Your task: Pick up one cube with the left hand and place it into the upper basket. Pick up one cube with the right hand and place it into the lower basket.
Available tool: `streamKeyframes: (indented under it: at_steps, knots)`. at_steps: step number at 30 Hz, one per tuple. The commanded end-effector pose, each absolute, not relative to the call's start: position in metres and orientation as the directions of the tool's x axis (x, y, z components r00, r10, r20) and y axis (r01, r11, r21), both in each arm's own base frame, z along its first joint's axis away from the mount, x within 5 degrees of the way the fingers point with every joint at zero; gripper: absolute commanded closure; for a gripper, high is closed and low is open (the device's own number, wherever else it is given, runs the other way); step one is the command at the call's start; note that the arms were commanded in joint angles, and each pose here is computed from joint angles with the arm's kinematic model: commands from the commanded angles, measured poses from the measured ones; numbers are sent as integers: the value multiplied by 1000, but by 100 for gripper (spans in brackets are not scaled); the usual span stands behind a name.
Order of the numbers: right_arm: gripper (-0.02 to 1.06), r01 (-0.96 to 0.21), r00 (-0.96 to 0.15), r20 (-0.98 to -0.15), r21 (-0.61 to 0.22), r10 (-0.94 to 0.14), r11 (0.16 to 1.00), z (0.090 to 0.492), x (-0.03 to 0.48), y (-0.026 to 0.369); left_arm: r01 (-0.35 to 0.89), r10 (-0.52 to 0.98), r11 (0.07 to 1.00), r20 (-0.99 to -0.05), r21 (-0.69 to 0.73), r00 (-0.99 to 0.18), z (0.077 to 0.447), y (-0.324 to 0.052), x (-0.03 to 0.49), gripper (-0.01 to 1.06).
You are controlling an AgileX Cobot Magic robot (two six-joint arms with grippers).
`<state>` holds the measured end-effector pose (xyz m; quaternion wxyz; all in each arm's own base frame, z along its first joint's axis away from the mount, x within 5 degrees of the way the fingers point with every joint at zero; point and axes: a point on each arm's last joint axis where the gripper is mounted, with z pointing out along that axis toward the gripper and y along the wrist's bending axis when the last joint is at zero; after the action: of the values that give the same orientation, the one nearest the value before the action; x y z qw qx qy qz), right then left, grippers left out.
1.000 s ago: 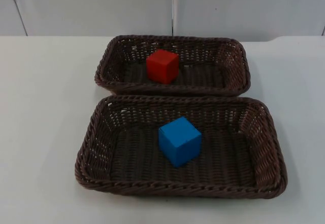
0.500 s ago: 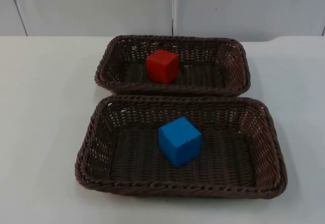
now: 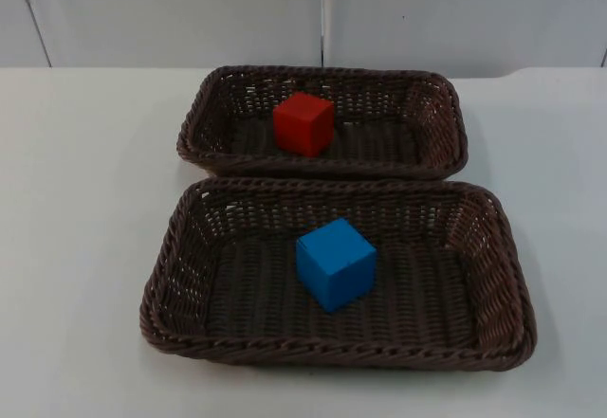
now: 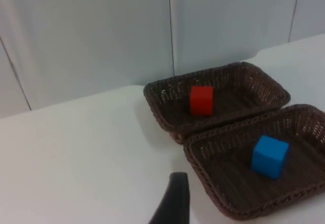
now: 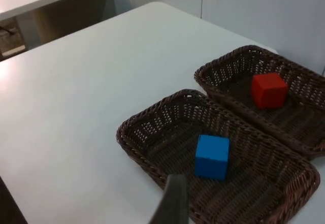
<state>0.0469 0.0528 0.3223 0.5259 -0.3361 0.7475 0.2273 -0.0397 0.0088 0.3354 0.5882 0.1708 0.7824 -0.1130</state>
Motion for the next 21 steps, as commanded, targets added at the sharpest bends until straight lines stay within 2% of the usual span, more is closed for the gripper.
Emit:
streamKeyframes:
  at_steps: [1,8,12,21]
  knots:
    - [33,-742,-221,-941,-9,-257,671,321,42,49,423,132,906,-954,6,-268,330,6,-38,28]
    - [33,-732,-211,-939,-32,-271,680,318,27,31,447,185,894,-915,6,-359,298,-3,-19,28]
    - [33,-718,-223,-939,-23,-262,696,315,20,23,442,230,896,-899,46,-372,288,-3,-13,28]
    - [33,-679,-220,-946,-27,-238,733,308,3,0,441,233,897,-885,35,-403,277,-5,-8,28]
